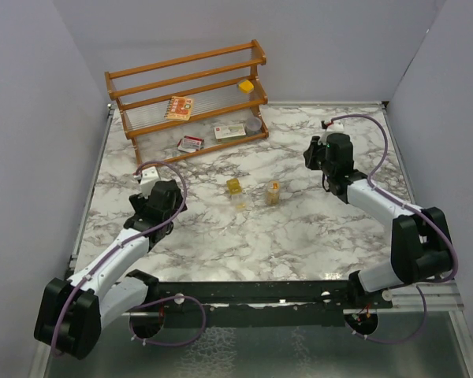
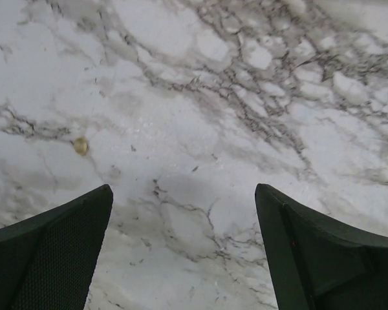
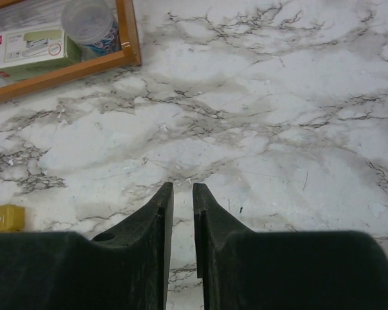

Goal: Sort the pills into containers

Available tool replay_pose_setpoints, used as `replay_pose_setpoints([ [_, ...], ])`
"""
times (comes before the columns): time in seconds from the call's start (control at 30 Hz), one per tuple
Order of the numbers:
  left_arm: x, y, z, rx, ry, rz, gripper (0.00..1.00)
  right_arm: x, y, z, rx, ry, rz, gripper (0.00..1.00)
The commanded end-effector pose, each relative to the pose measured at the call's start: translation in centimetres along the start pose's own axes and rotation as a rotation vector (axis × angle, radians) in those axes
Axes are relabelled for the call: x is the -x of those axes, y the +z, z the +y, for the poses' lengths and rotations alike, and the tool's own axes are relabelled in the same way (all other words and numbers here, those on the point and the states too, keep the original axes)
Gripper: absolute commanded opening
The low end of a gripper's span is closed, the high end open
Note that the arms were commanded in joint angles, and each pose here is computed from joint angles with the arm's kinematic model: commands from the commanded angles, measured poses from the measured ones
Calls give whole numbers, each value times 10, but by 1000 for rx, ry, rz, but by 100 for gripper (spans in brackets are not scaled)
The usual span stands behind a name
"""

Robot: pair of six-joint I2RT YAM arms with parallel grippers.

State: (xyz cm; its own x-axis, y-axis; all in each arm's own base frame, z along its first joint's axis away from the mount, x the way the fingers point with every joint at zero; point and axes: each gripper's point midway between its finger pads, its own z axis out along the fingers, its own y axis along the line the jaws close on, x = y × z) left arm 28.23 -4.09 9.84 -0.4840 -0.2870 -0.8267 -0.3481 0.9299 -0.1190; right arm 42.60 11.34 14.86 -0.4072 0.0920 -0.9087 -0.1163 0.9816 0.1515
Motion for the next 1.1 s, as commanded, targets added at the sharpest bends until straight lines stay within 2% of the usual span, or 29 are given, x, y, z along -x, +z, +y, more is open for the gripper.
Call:
replay_pose_setpoints([
  [0.0,-25,-1,10,-6,-66,68,92,13,0,16,78,24,-37,19],
  [0.23,-32,-3,30,49,-135,28,88,13,-4,18,94,23,-46,19],
  [0.4,-19,2,42,119,-167,-14,73,3,1,19,102,21,-21,18],
  [0.67,-5,10,70,255,-183,1,72,-2,7,26,135,28,-3,18],
  [1.07,-16,34,82,270,-217,68,65,-9,11,29,157,27,24,18],
])
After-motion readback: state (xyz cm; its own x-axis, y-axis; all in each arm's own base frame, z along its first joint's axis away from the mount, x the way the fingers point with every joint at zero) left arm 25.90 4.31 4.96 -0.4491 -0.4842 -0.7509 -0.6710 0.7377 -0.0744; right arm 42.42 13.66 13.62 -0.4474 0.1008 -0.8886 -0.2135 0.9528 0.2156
